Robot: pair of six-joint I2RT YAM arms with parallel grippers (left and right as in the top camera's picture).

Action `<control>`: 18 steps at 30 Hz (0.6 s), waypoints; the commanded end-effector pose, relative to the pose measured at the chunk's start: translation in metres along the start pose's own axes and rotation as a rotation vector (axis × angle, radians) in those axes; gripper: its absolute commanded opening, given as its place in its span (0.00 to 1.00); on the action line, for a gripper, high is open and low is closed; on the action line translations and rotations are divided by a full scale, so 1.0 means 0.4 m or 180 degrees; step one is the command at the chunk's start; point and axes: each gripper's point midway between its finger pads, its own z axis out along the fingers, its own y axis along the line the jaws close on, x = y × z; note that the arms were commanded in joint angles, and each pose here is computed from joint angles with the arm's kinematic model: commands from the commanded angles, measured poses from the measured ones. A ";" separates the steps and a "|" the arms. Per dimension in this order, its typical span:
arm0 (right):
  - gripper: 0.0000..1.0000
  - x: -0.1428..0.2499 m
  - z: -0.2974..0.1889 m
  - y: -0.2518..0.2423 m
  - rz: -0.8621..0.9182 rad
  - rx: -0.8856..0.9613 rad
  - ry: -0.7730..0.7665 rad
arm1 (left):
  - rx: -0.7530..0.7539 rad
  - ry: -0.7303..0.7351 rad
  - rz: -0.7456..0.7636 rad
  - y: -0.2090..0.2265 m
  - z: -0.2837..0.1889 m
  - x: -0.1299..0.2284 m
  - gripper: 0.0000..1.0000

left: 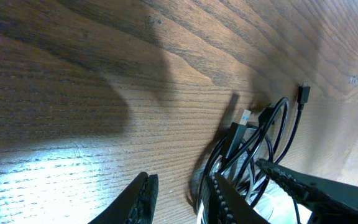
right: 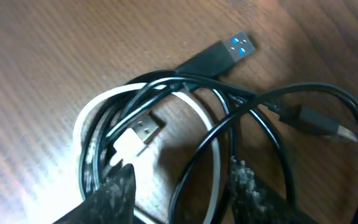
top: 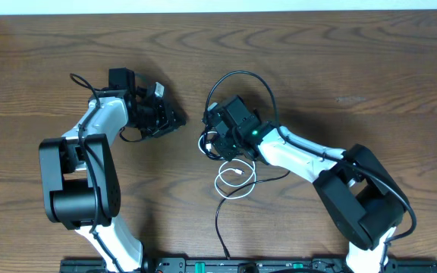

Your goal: Untangle cables

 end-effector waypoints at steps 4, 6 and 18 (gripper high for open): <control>0.45 -0.109 -0.120 0.051 -0.0118 -0.0254 -0.0430 | 0.0067 -0.0047 0.0093 -0.026 -0.017 -0.007 0.31; 0.45 -0.100 -0.126 0.067 -0.0100 -0.0348 -0.0379 | 0.0067 -0.0047 0.0093 -0.026 -0.017 -0.007 0.31; 0.33 0.045 -0.024 0.147 -0.0182 -0.0537 0.0257 | 0.0063 -0.0037 0.0083 -0.025 -0.017 -0.004 0.36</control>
